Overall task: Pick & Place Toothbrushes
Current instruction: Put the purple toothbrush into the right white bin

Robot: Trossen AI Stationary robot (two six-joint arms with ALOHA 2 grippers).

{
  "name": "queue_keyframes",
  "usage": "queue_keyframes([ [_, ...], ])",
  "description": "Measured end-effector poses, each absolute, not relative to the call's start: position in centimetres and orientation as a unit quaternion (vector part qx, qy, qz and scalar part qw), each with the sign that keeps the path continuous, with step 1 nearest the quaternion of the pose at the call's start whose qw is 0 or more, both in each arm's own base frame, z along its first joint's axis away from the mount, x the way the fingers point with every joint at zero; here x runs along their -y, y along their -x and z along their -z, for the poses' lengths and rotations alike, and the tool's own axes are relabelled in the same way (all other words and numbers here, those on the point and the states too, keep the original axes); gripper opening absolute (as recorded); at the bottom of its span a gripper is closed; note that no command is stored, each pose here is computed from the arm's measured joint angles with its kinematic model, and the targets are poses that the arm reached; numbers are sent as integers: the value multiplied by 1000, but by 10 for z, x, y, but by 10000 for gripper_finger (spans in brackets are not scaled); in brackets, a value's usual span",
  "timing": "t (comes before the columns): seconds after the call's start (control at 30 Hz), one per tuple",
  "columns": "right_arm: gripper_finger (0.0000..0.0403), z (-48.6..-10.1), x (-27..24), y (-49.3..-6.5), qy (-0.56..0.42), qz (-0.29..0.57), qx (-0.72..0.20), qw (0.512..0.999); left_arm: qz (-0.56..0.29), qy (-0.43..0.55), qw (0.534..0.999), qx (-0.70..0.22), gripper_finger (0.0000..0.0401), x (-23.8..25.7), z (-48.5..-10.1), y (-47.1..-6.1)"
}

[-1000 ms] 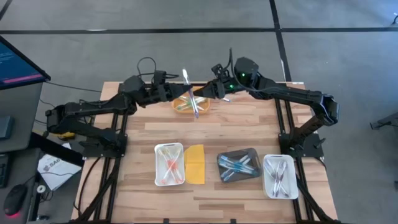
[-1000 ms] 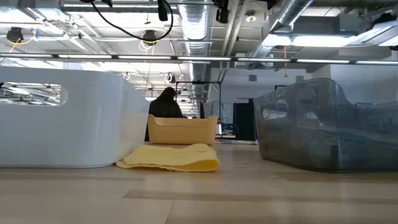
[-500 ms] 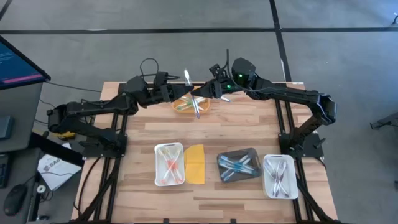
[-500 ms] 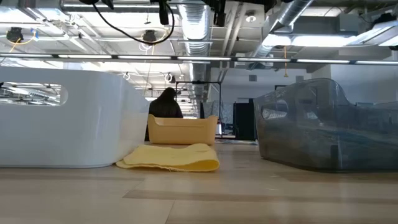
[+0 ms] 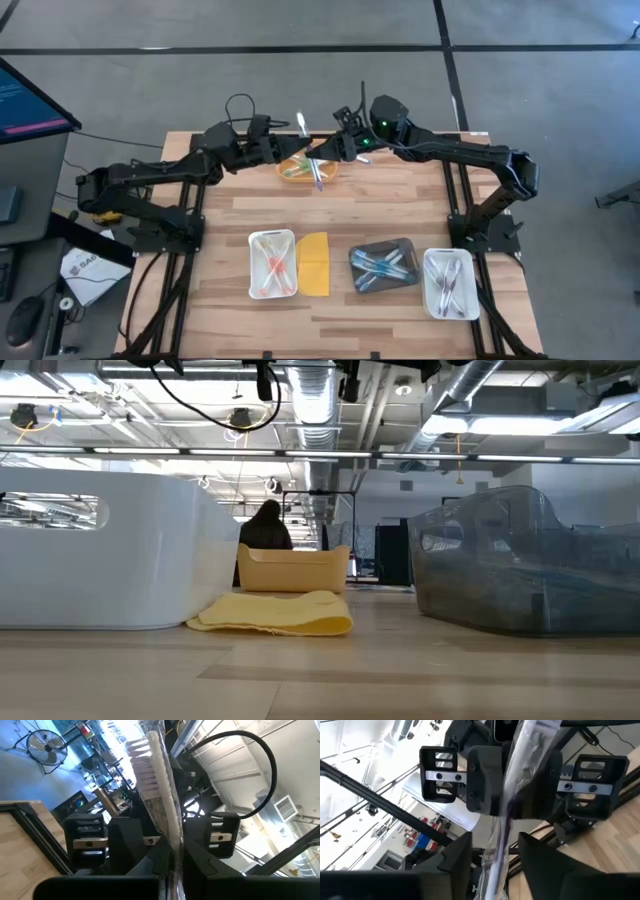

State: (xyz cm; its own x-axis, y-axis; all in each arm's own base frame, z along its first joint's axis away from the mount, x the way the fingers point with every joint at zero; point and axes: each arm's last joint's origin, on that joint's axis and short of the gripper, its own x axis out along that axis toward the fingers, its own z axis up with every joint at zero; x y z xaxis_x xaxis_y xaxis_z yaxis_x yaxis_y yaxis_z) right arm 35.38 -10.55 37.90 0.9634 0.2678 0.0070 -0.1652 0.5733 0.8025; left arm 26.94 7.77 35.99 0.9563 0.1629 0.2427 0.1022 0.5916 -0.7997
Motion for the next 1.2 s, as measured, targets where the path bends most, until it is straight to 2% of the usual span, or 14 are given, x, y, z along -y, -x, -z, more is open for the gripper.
queue_keyframes([
  [0.2, 40, -378, 105, -354, -448, -126, -67, 883, -17, 452, 880, 146, 15, -78, -360, -269],
  [0.27, 15, -377, 106, -353, -447, -127, -68, 883, -17, 450, 881, 145, 31, -78, -360, -269],
  [0.53, 9, -377, 104, -354, -458, -128, -72, 877, 31, 450, 884, 122, 134, -75, -362, -267],
  [0.77, 9, -394, 87, -339, -461, -138, -79, 873, 70, 403, 902, 138, 201, -73, -379, -247],
  [1.0, 9, -418, 65, -288, -437, -55, -105, 892, 85, 407, 897, 149, 221, -64, -386, -224],
  [1.2, 9, -424, 30, -236, -428, 23, -182, 885, 79, 435, 885, 143, 222, -49, -371, -217],
])
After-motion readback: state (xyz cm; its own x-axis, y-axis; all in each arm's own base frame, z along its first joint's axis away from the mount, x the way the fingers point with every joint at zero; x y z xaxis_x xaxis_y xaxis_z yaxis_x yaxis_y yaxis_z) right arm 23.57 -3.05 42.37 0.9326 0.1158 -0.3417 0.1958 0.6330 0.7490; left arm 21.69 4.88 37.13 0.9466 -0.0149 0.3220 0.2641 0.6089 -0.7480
